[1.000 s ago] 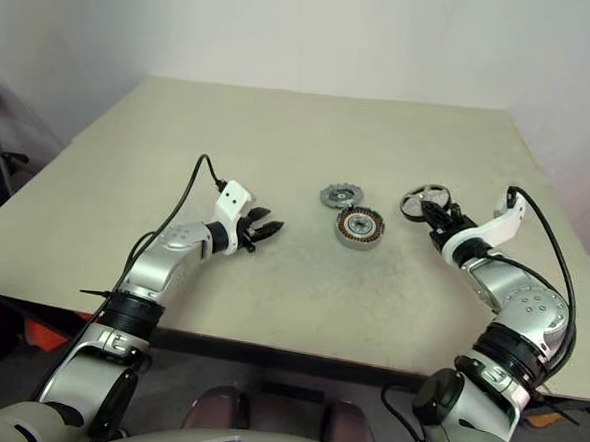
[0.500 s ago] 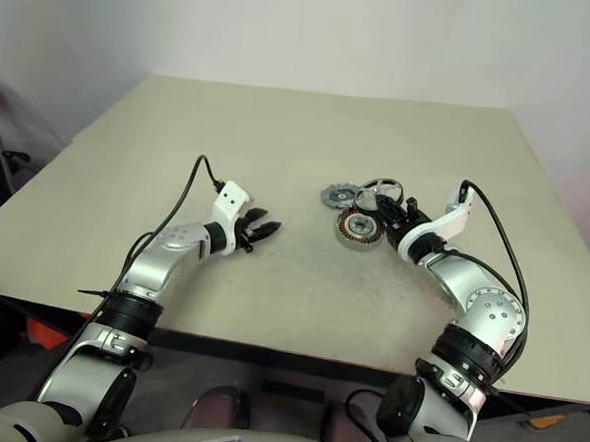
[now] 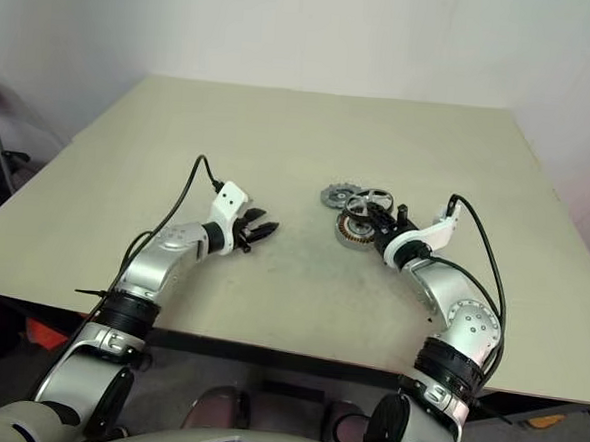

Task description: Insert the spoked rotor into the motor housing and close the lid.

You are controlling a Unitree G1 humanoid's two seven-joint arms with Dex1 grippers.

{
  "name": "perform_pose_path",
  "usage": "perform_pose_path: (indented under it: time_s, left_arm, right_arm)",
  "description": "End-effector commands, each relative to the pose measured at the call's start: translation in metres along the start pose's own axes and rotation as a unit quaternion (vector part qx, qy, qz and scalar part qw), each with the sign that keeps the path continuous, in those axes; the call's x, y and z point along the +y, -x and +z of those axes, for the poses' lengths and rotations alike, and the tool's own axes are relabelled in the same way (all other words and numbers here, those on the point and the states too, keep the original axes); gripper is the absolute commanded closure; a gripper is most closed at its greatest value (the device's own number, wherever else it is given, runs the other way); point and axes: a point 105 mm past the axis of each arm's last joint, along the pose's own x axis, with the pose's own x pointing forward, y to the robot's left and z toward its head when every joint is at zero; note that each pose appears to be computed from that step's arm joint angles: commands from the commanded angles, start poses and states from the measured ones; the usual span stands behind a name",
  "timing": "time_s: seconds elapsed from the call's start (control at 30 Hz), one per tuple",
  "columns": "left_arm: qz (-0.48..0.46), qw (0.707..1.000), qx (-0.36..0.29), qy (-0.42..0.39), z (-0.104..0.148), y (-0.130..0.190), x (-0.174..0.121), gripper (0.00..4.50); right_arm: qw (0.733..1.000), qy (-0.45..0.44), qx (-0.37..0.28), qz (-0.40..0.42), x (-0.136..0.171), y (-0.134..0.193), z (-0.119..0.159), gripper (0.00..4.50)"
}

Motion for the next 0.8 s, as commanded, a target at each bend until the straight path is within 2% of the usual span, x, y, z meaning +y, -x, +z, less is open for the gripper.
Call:
perform_pose_path:
  time_s: [0.03,0.8]
  left_arm:
    - [-0.002,1.000,-0.018,-0.024,0.015,0.000,0.002,2.07]
    - [0.001,0.999,-0.015,-0.033,0.016,0.001,0.005,2.07]
  right_arm:
    - [0.999,0.002,0.000,0.034,0.018,0.000,-0.005,4.08]
    - [1.000,-0.014,0.003,-0.002,-0.006,-0.004,-0.009,4.08]
